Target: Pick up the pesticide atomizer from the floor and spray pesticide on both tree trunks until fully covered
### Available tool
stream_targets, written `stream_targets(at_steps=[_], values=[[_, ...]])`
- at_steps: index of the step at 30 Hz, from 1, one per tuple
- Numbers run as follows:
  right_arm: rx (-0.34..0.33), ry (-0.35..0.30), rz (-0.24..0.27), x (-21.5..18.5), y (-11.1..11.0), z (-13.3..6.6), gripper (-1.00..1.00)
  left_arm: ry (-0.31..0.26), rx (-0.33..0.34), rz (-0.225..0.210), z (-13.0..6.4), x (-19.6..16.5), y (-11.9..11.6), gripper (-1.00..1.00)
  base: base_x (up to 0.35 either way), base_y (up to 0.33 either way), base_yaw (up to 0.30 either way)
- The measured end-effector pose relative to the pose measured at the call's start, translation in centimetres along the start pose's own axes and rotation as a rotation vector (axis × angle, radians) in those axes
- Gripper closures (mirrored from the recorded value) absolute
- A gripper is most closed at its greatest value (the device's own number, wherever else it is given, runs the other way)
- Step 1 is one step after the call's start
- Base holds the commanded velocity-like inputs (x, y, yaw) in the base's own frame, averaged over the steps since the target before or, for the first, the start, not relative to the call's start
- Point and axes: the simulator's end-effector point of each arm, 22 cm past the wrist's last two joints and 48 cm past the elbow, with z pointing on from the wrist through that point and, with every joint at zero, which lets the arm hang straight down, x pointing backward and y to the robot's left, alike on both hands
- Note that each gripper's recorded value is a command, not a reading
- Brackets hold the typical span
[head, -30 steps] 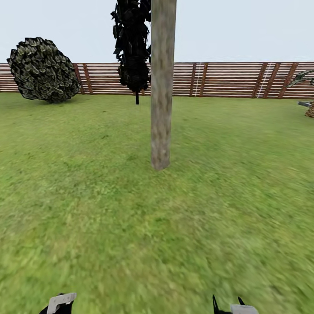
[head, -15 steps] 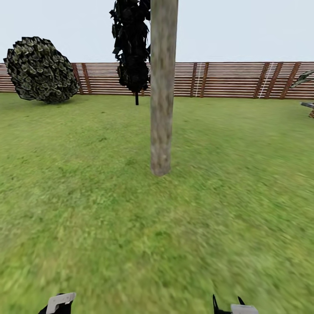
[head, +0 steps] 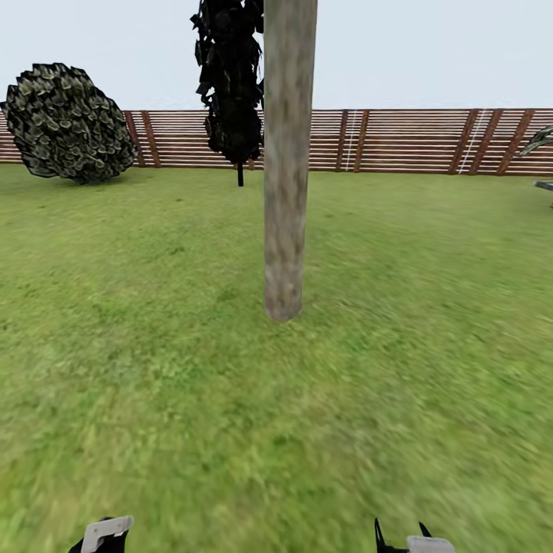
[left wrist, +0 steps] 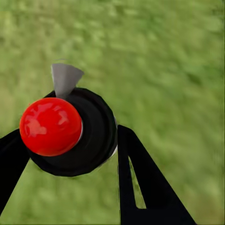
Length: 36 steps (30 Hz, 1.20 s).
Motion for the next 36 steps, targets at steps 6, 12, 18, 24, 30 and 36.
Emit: stream_targets(at_steps=[6, 12, 18, 24, 30, 36], values=[[0.0, 0.0, 0.0, 0.0, 0.0, 0.0, -1.0, 0.001, 0.0, 0.0, -0.01, 0.05, -0.03, 1.0, 0.34, 0.0, -0.119], [-0.001, 0.0, -0.001, 0.0, 0.03, 0.0, -1.0, 0.002, 0.0, -0.002, -0.02, 0.11, -0.02, 1.0, 0.34, 0.0, -0.078], [-0.002, 0.0, -0.001, 0.02, 0.04, -0.01, -1.0, 0.001, -0.002, -0.002, -0.01, 0.04, 0.1, 1.0, 0.34, 0.0, -0.005], [-0.002, 0.001, -0.001, 0.04, 0.04, -0.02, -1.0, 0.0, -0.002, -0.002, -0.01, 0.02, 0.11, 1.0, 0.34, 0.0, 0.0], [-0.002, 0.0, 0.0, 0.02, 0.12, -0.02, -1.0, -0.001, -0.001, -0.001, 0.0, -0.02, 0.1, 1.0, 0.335, -0.053, 0.0], [-0.001, 0.002, 0.0, 0.08, 0.09, -0.03, -1.0, -0.003, -0.005, -0.002, 0.02, -0.15, 0.32, 1.0, 0.294, -0.14, 0.0]])
